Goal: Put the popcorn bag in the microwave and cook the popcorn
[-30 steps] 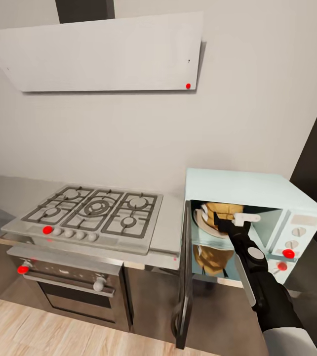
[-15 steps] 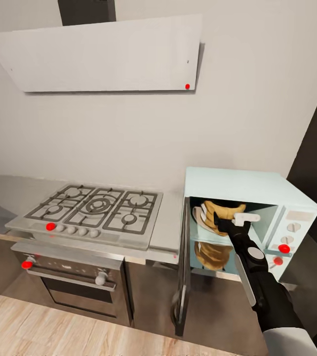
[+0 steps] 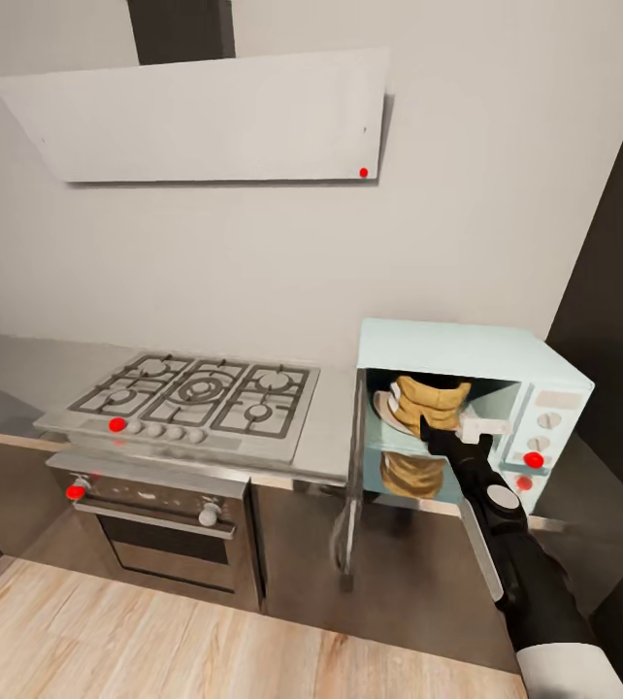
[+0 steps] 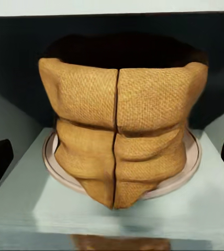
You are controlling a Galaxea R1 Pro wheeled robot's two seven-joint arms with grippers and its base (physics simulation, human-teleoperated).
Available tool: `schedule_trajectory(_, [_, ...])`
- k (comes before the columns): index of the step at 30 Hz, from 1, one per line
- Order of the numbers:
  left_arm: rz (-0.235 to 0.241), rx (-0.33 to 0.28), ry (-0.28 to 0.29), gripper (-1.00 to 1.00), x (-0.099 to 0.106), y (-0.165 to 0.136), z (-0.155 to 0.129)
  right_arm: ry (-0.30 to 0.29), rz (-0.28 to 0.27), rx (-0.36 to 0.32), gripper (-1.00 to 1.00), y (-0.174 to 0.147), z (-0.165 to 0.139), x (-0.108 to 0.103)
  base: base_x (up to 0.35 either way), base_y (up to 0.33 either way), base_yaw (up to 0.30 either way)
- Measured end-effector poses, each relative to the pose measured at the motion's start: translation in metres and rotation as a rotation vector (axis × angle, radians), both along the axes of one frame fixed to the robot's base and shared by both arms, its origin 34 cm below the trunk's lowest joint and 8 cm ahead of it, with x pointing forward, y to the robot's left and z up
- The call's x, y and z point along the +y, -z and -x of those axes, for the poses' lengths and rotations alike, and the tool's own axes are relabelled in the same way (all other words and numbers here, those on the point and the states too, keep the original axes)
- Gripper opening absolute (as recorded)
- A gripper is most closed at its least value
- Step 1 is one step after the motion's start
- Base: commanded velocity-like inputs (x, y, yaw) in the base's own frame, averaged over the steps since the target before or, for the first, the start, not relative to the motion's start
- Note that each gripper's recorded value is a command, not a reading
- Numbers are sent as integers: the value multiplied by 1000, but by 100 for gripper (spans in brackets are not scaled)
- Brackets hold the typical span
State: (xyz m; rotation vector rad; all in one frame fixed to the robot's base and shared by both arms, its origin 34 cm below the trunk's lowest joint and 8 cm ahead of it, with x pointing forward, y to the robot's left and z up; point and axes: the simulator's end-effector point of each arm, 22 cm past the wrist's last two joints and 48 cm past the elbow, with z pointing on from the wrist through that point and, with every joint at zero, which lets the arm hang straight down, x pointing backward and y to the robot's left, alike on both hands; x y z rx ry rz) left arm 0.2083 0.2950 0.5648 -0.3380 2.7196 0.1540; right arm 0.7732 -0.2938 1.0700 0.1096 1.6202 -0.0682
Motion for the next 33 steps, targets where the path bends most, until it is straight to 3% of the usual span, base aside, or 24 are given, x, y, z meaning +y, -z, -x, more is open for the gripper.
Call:
schedule_trajectory(7, [0, 0, 0, 100, 0, 0, 0, -6, -11, -20, 100, -7, 0, 6, -345, 0, 0])
schedule_trajectory(12, [-1, -1, 0, 100, 1, 0, 0, -8, -10, -139, 100, -29, 5, 9, -345, 0, 0])
schedule_trajectory(18, [-2, -4, 0, 100, 1, 0, -1, 5, -7, -185, 100, -10, 35, 6, -345, 0, 0])
schedule_trajectory(20, [-1, -4, 1, 100, 0, 0, -1, 8, -2, -167, 100, 9, 64, 4, -346, 0, 0])
schedule_trajectory(23, [-2, -23, 8, 100, 0, -2, -9, 13, -3, -79, 100, 57, 100, 3, -306, 0, 0])
schedule_trajectory(25, [3, -116, 15, 100, -4, -11, -52, 15, -4, 2, 100, 97, 127, 3, -102, 0, 0])
schedule_trajectory(28, [42, -418, 32, 100, -31, -68, -189, 14, -9, 283, 100, 222, 194, 1, -14, 0, 0])
schedule_trajectory(30, [89, -583, 38, 100, -51, -130, -272, 22, -16, 569, 100, 340, 266, -1, -2, 0, 0])
schedule_trajectory(33, [165, -728, 39, 100, -87, -207, -337, 33, -24, 776, 100, 412, 336, -2, 0, 0, 0])
